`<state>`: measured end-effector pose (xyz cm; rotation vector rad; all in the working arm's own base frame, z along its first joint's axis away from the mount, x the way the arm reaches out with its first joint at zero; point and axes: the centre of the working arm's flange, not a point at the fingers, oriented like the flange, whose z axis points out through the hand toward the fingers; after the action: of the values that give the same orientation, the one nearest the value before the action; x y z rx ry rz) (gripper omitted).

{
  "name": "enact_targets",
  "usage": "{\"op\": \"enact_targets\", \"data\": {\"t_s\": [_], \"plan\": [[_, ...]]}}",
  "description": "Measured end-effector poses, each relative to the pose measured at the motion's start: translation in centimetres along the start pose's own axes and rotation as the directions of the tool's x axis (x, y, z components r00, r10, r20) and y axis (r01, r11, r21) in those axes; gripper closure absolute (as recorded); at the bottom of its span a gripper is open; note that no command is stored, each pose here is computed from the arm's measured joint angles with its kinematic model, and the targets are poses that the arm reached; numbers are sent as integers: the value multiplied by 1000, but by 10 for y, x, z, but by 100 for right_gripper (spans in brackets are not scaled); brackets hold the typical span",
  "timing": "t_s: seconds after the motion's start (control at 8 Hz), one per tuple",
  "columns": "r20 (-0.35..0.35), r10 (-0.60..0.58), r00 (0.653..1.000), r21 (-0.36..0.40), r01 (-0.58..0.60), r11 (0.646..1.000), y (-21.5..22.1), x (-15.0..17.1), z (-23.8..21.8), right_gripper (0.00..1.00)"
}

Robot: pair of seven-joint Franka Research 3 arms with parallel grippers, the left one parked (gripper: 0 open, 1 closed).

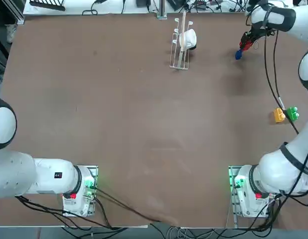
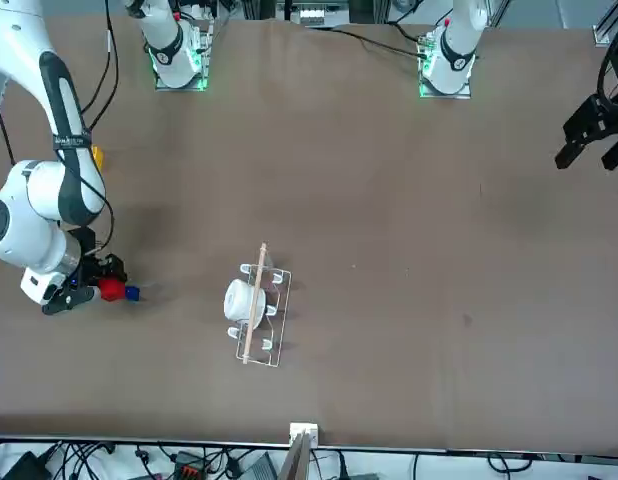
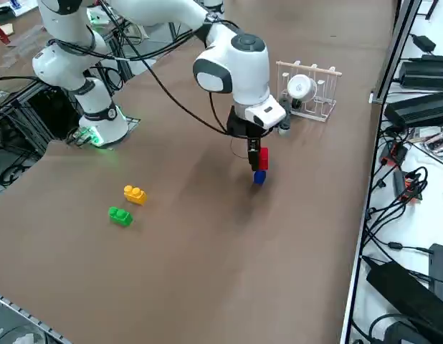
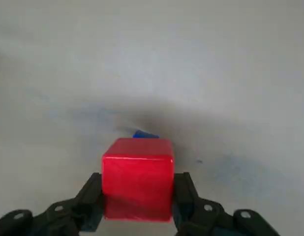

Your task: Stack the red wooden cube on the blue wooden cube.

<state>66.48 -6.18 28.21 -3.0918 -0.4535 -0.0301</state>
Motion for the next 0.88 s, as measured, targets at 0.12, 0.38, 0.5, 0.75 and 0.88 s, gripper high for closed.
{"op": "enact_targets", "data": {"t_s": [0.12,0.38,0.5,0.75,0.88], "plan": [[10,-2,1000,6,2,1000,-2,0,5,30],[25,-4,1000,15,4,1000,-4,-1,16,30],[29,-4,1000,16,4,1000,-4,-1,19,30],[34,-4,999,19,3,1000,-4,-2,22,30],[34,-4,999,19,3,1000,-4,-2,23,30]]}}
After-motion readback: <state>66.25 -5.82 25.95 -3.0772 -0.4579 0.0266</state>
